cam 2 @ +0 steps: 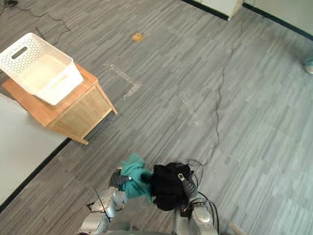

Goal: Tidy the bed and pick cloth on bed and put in laundry

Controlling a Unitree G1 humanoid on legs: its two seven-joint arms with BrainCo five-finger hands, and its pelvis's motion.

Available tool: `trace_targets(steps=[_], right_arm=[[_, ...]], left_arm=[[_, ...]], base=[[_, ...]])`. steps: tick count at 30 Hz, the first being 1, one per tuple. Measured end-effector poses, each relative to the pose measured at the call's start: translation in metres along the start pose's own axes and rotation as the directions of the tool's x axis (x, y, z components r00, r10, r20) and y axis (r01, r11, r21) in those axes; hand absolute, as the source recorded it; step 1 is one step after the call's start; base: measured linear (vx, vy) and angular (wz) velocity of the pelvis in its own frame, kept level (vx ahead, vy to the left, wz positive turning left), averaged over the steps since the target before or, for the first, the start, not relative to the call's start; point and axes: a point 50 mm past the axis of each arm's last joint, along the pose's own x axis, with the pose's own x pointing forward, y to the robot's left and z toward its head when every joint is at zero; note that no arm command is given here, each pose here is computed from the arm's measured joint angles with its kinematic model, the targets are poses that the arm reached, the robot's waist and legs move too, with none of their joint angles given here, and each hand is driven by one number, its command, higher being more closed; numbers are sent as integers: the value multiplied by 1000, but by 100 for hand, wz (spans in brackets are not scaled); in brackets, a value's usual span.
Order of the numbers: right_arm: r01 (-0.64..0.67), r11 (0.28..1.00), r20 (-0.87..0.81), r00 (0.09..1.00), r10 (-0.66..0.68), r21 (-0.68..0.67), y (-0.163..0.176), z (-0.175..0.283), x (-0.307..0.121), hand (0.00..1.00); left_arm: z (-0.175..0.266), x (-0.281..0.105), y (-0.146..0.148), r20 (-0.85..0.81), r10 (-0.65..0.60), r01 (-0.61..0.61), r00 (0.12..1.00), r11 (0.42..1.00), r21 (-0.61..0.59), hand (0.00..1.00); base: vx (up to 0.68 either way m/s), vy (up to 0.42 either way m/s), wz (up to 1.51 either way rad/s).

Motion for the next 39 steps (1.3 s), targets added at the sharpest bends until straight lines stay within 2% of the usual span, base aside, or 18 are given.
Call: trace_targets(steps=[3, 7, 13, 17, 23, 33, 36, 39], right_arm=[[6, 999, -22, 1000, -7, -33, -8, -4, -4, 100], [-67, 995, -7, 998, 67, -69, 7, 1, 2, 100], [-89, 992, 39, 995, 92, -88, 12, 15, 11, 100], [-88, 991, 16, 996, 90, -100, 10, 8, 6, 100], [-89, 989, -3, 996, 89, -122, 10, 2, 2, 100], [-65, 995, -64, 996, 60, -72, 5, -22, -20, 100], [-24, 994, -53, 998, 18, -102, -11, -11, -9, 100], [-39, 993, -46, 998, 34, -111, -8, -9, -7, 100]], left_arm=[[-4, -1, -5, -6, -5, 5, 1000, 1000, -13, 100], [-16, -10, 1, -35, 17, -19, 999, 998, -60, 100], [-26, -18, 2, -65, 24, -30, 998, 995, -92, 100], [-26, -20, -3, -56, 12, -18, 998, 993, -116, 100], [-32, -24, 7, -85, 47, -56, 995, 993, -107, 100], [-36, -27, 28, -106, 111, -116, 988, 993, -39, 100], [-43, -25, 15, -133, 107, -120, 985, 989, -89, 100], [-47, -27, 16, -145, 124, -142, 982, 982, -123, 100]], base=[[648, -480, 28], [589, -371, -40], [543, -155, -39], [677, -46, 62], [748, -135, 130], [586, -534, 129], [420, -679, 71], [327, -564, 88]])
